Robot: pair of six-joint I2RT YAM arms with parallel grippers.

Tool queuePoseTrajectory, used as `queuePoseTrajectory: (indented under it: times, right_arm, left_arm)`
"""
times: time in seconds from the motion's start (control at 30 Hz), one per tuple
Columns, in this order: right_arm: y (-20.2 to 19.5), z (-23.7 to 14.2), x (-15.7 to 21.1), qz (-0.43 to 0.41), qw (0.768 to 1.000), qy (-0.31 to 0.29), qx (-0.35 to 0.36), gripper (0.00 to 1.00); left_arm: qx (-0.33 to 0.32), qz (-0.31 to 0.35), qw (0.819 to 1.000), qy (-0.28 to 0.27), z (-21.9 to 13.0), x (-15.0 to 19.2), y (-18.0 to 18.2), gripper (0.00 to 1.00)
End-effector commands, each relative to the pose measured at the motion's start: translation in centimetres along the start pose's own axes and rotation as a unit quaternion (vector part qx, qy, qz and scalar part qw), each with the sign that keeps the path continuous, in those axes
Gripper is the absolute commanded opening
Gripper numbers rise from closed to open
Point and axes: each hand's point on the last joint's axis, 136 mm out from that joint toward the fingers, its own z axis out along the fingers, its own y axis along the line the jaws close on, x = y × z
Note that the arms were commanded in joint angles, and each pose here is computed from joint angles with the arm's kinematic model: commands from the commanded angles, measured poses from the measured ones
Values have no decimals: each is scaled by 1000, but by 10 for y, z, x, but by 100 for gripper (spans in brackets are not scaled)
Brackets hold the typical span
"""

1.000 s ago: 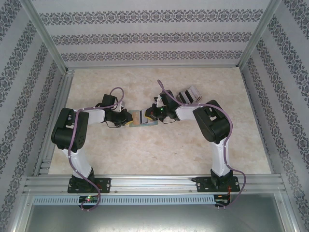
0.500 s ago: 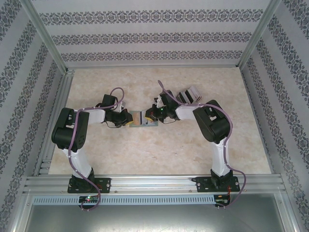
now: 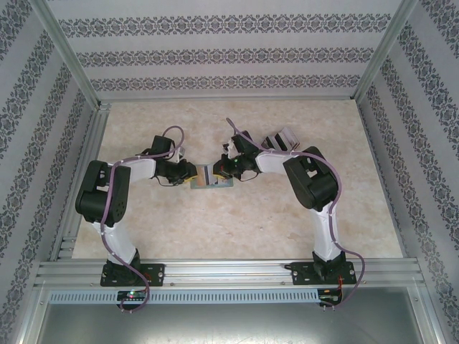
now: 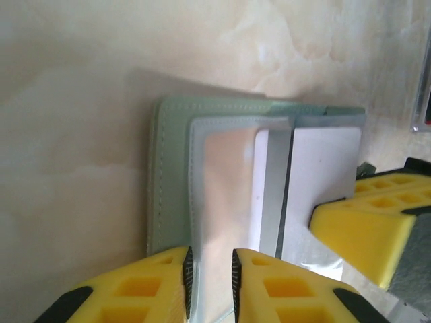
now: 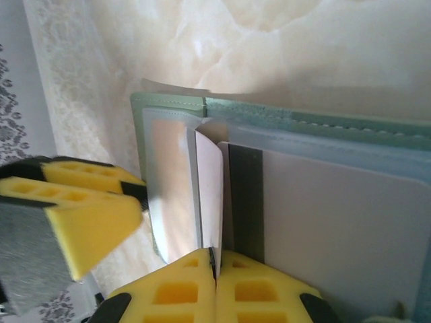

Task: Put the credit cards into the card holder
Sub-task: Insert the credit card into the card slot.

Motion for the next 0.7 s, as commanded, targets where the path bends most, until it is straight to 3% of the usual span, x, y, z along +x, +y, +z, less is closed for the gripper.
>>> queuePoseTrajectory:
  times: [0.0, 0.2, 0.47, 0.67]
  right_arm:
    - [-26, 2, 20, -15, 996, 23, 81, 7]
    - [-23, 3, 20, -43, 993, 26, 109, 8]
    - [-11, 15, 23, -65, 990, 39, 119, 12]
    - [-9, 6, 17, -68, 989, 30, 127, 29]
  left_arm:
    - [-32, 8, 999, -24, -19, -11, 4, 26]
    - [-34, -11, 999, -31, -19, -15, 13, 24]
    - [-16, -44, 999, -6, 2, 0, 26, 9]
    - [-17, -48, 999, 1, 4, 8, 30, 7]
